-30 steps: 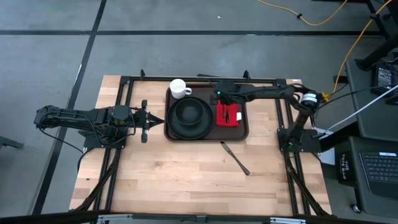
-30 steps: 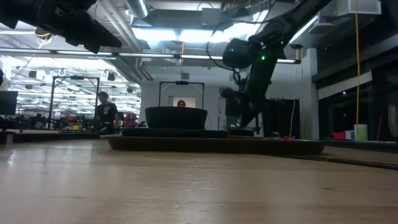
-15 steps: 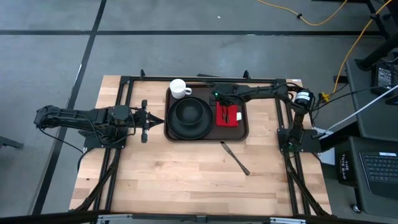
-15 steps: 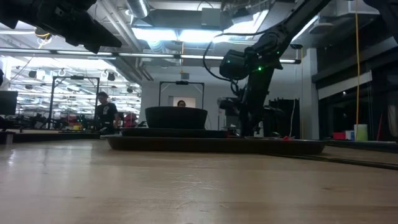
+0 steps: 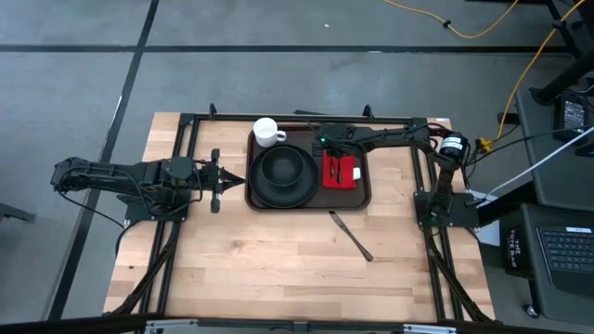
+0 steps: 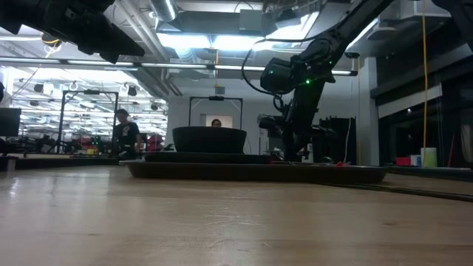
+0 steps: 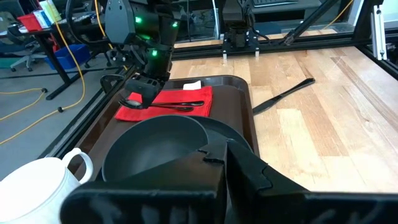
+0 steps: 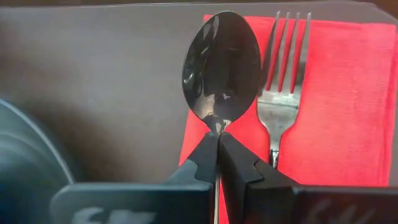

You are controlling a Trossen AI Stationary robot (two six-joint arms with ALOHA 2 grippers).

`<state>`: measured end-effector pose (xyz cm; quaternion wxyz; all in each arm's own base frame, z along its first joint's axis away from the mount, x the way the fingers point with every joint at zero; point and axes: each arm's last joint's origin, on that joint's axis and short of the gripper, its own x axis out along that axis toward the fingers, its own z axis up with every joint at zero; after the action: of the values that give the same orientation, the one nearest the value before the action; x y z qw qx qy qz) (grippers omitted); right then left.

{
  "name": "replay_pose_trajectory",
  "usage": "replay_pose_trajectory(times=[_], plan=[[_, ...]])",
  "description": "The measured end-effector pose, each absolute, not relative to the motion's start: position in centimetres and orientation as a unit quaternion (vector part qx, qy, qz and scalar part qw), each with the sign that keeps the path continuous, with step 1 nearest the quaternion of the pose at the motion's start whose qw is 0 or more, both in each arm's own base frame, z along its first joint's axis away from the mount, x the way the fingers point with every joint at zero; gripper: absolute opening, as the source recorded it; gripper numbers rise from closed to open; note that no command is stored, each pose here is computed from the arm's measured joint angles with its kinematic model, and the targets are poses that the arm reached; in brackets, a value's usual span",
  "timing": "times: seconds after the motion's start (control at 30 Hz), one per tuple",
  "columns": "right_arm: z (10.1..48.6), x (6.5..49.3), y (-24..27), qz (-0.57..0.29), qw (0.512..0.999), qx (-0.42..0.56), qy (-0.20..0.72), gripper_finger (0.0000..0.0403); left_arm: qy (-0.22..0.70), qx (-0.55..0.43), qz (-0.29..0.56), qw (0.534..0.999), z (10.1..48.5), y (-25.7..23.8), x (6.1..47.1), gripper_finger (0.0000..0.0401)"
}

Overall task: Set up tray
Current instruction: Put the black spoon on the red napkin to the left of the black fork

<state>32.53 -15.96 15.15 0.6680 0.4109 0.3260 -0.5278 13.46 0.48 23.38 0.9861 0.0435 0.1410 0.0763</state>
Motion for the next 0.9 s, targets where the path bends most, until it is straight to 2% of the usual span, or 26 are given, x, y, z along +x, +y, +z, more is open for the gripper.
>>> replay_pose_trajectory(times=[0.7, 0.9], plan=[[15.12, 32.48, -15.93, -0.533, 0.660, 0.421, 0.321, 0.0010, 0.141, 0.043, 0.076, 0.986, 23.38, 0.49, 13.46, 0.0004], [15.12, 32.49, -15.93, -0.533, 0.660, 0.421, 0.321, 0.0021, 0.141, 0.043, 0.076, 0.986, 23.38, 0.49, 13.46, 0.0002]])
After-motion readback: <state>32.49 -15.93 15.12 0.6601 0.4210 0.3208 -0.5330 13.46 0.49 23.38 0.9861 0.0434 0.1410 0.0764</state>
